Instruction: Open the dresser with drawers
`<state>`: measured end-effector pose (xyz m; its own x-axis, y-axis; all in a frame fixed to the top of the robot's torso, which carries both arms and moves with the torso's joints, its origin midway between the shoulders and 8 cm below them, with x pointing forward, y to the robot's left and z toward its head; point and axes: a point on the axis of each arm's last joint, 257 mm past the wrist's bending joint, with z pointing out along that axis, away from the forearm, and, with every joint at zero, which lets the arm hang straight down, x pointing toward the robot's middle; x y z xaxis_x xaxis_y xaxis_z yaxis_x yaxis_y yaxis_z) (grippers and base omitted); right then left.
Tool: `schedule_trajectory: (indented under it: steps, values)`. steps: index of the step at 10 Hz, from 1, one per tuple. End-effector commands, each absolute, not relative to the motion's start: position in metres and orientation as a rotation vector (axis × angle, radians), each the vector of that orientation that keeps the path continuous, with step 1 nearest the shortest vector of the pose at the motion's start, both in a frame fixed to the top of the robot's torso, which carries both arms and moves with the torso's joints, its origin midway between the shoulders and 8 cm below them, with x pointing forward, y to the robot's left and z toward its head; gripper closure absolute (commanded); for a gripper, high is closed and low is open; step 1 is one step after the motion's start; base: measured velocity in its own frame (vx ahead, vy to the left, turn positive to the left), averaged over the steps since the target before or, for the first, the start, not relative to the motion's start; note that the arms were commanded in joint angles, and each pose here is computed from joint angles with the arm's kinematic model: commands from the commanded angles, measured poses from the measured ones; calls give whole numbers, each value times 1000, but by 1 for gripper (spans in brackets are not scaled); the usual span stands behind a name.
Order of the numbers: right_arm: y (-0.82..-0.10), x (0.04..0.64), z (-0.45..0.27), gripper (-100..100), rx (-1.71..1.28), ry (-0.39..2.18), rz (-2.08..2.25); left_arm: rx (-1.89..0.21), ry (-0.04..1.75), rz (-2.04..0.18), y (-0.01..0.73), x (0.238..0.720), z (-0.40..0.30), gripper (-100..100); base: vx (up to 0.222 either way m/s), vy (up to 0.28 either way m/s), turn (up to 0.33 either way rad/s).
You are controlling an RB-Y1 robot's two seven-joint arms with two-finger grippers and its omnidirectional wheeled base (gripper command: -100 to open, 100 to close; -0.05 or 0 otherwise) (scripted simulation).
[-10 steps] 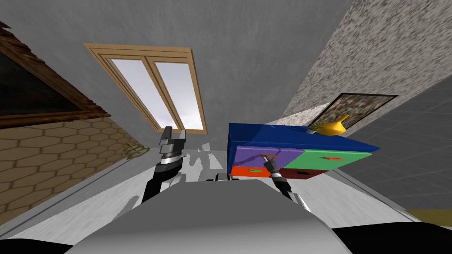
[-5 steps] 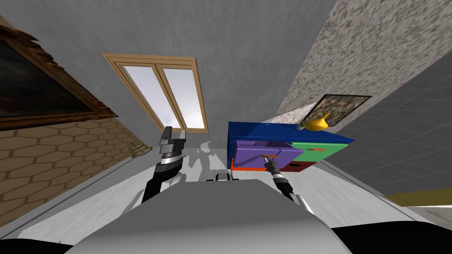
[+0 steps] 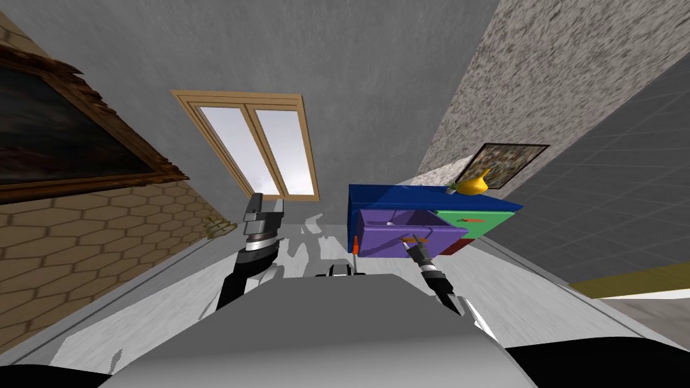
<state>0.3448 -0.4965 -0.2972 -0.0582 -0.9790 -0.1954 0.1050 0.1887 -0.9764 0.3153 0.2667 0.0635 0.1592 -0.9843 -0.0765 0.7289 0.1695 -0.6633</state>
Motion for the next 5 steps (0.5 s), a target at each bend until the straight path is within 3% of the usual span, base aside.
schedule_trajectory:
  steps: [1,5]
  values:
    - [-513,351,-282,-100,-958,1272,-1162,-547,570,-1315,267,315,64,0,-22,70,14]
    - [-544,363,-251,-100,-954,1274,-1171,-547,570,-1315,267,315,64,0,-37,80,18]
